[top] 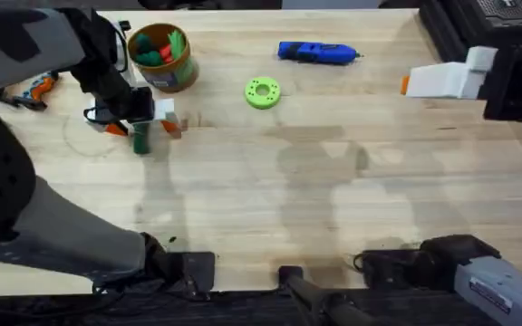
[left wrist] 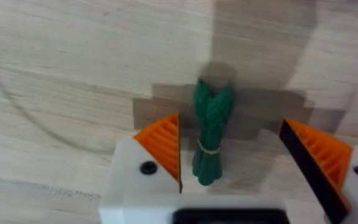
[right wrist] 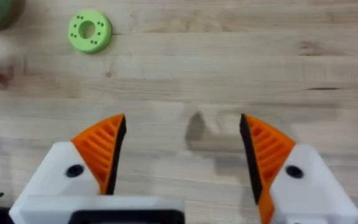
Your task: Pick up the gripper from the table and insert it into the empty holder that is missing its gripper. Then pick up a screw, insert it into the mounting hole, and use the screwdriver to tighten it. Finally, clean up the table by picking up the vegetable and placing it into the bucket.
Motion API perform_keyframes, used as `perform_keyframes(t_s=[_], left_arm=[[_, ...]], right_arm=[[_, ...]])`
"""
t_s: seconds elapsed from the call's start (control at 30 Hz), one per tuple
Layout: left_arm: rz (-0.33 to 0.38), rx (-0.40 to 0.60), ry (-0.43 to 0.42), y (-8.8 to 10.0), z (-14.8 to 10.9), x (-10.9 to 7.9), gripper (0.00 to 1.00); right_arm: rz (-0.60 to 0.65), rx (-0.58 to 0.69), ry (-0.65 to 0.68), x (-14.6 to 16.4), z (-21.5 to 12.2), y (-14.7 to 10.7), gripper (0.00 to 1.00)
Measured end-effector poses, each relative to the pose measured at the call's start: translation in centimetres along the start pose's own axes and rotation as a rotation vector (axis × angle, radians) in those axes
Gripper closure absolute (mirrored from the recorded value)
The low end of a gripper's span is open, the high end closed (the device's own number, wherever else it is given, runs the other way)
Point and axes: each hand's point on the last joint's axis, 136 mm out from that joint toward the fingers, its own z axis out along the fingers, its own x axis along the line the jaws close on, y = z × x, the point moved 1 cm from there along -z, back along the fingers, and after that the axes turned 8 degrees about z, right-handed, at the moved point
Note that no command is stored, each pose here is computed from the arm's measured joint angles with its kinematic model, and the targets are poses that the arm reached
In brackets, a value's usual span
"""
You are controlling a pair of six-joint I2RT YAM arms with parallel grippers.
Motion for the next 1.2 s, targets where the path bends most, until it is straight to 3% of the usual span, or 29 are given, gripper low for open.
perform_keyframes(t_s=[0.3,0.33,0.37,0.53,0.7,0.77,0.97,1.1,1.2], left_arm=[[-0.039,0.03,-0.023,-0.8,0.0,0.2,0.02],[-0.041,0.031,-0.023,-0.8,0.0,0.2,0.081],[-0.042,0.035,-0.024,-0.9,0.0,0.2,0.212],[-0.04,0.038,-0.02,-0.9,0.0,0.3,0.955],[-0.036,0.04,-0.023,-0.8,0.1,0.2,0.984],[-0.003,0.039,-0.052,-0.9,0.1,-0.1,0.984],[0.184,0.051,-0.313,-1.6,-1.4,-4.0,0.985],[0.27,-0.049,-0.439,0.9,-4.2,-5.8,0.985],[0.326,-0.179,-0.494,4.0,-7.3,-6.5,0.985]], right_arm=[[0.0,0.0,0.0,0.0,0.0,0.0,0.008],[0.0,0.0,0.0,0.0,0.0,0.0,0.008],[0.0,0.0,0.0,0.0,0.0,0.0,0.008],[0.0,0.0,0.0,0.0,0.0,0.0,0.008],[0.0,0.0,0.0,0.0,0.0,0.0,0.008],[0.0,0.0,0.0,0.0,0.0,0.0,0.008],[0.0,0.0,0.0,0.0,0.0,0.0,0.008],[0.0,0.0,0.0,0.0,0.0,0.0,0.007],[0.0,0.0,0.0,0.0,0.0,0.0,0.007]])
